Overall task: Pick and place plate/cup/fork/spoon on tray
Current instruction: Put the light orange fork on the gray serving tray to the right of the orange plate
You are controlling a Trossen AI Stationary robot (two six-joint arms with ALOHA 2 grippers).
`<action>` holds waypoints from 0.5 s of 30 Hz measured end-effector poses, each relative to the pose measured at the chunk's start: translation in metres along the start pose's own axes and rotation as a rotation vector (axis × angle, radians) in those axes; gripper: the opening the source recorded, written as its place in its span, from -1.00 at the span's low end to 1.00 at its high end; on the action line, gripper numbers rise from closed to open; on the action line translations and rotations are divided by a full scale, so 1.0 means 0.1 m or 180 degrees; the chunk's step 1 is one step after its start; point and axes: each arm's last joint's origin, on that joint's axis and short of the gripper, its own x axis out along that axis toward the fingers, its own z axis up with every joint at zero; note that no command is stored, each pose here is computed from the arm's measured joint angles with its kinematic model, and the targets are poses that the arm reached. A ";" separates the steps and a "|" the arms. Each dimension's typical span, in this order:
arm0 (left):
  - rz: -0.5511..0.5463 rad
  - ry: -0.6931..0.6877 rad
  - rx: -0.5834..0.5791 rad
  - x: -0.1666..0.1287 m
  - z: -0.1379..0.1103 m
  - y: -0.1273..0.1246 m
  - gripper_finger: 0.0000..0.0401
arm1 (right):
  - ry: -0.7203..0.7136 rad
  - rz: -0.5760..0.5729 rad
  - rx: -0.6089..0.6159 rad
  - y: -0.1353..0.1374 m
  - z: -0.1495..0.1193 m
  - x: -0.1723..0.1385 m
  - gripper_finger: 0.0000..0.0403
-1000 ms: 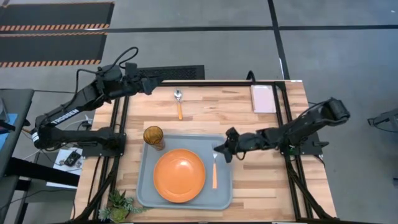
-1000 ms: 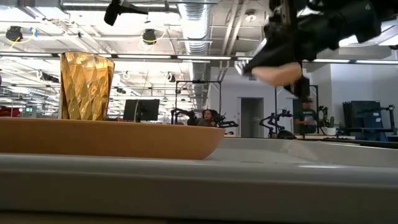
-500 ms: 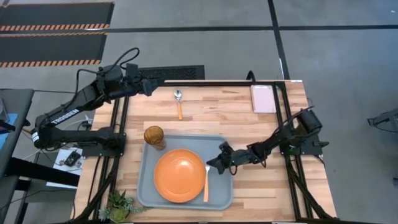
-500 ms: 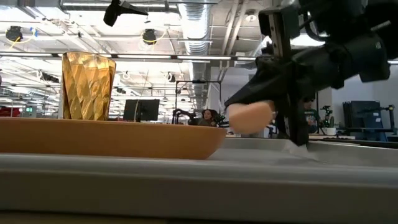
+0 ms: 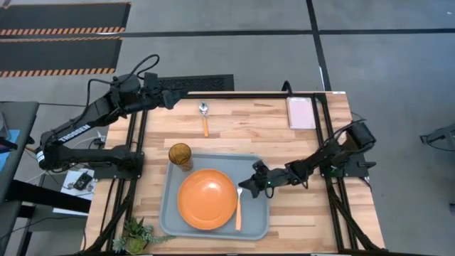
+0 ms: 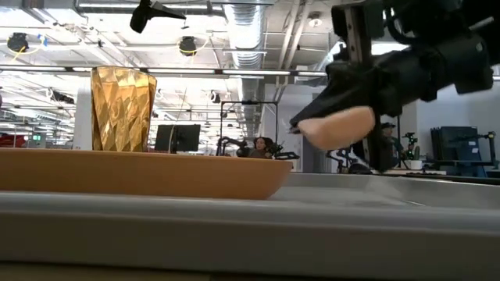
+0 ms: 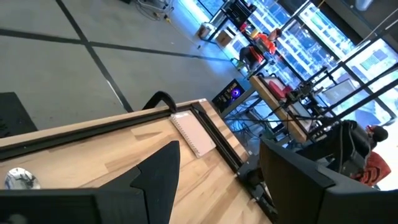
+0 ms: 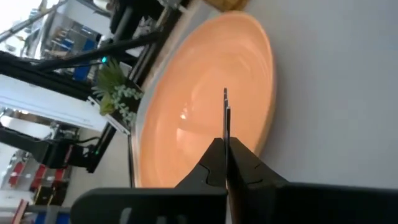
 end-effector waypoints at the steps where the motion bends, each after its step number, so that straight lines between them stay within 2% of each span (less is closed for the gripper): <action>1: 0.0001 -0.0001 0.0000 0.00 0.00 0.00 0.03 | -0.0008 0.0000 -0.0016 0.03 0.02 -0.03 -0.98; 5: 0.0009 -0.0008 0.0000 0.00 0.00 0.00 0.03 | -0.0044 -0.0242 -0.0010 0.09 0.05 -0.16 -0.96; 11: 0.0010 -0.0009 0.0012 0.00 0.00 0.00 0.03 | -0.0208 -0.0641 0.0019 0.14 -0.16 -0.35 -0.97; 15: 0.0033 -0.0022 0.0016 0.00 0.00 0.00 0.03 | -0.0027 -0.0793 0.0104 0.07 -0.30 -0.35 -0.97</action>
